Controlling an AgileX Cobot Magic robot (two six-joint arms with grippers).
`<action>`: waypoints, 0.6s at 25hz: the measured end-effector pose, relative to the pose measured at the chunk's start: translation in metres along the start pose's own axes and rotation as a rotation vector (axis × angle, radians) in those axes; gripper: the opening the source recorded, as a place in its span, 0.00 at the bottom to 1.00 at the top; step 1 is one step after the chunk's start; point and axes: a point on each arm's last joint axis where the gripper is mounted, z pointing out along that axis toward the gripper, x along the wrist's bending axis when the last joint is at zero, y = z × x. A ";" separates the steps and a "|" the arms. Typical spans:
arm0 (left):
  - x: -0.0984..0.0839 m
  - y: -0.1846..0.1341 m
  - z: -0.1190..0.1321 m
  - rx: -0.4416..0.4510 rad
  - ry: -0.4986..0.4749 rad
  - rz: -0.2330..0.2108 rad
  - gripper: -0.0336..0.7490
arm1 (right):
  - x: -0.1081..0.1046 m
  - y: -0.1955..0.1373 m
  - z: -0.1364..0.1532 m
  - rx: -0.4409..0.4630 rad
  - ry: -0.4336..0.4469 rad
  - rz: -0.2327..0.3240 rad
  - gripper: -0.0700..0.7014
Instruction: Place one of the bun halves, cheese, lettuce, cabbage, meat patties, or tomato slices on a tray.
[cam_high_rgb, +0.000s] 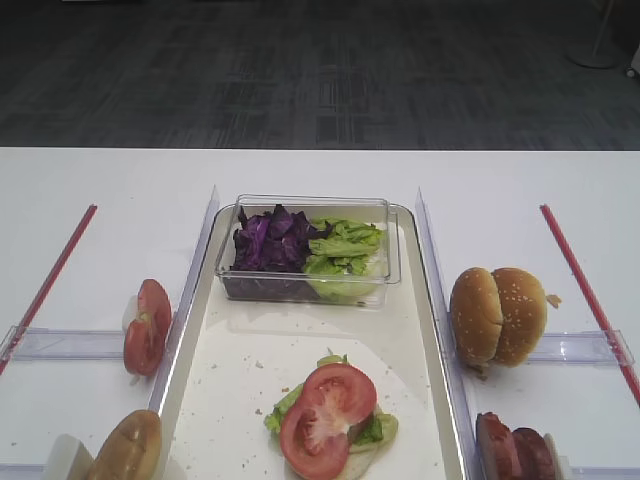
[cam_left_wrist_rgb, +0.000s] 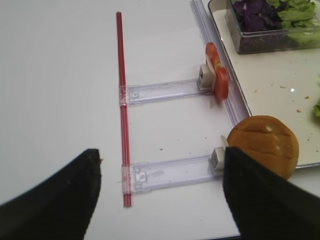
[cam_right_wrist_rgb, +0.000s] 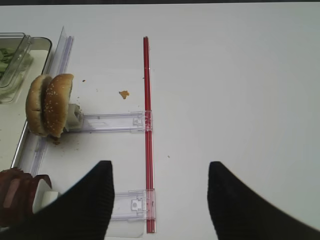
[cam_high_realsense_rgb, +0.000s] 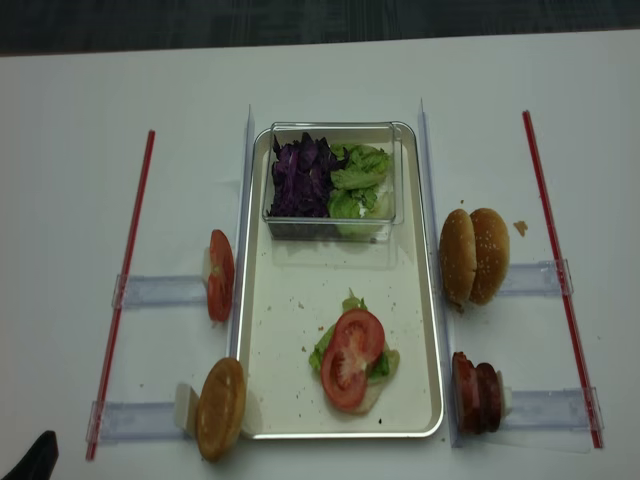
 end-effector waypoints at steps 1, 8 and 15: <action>0.000 0.000 0.000 0.000 0.000 0.007 0.65 | 0.000 0.000 0.000 0.000 0.000 0.000 0.67; 0.000 0.000 0.000 0.000 0.000 0.007 0.65 | 0.000 0.000 0.000 0.000 0.000 0.000 0.67; 0.000 0.000 0.000 0.000 0.000 0.000 0.65 | 0.000 0.000 0.000 0.000 0.000 0.000 0.67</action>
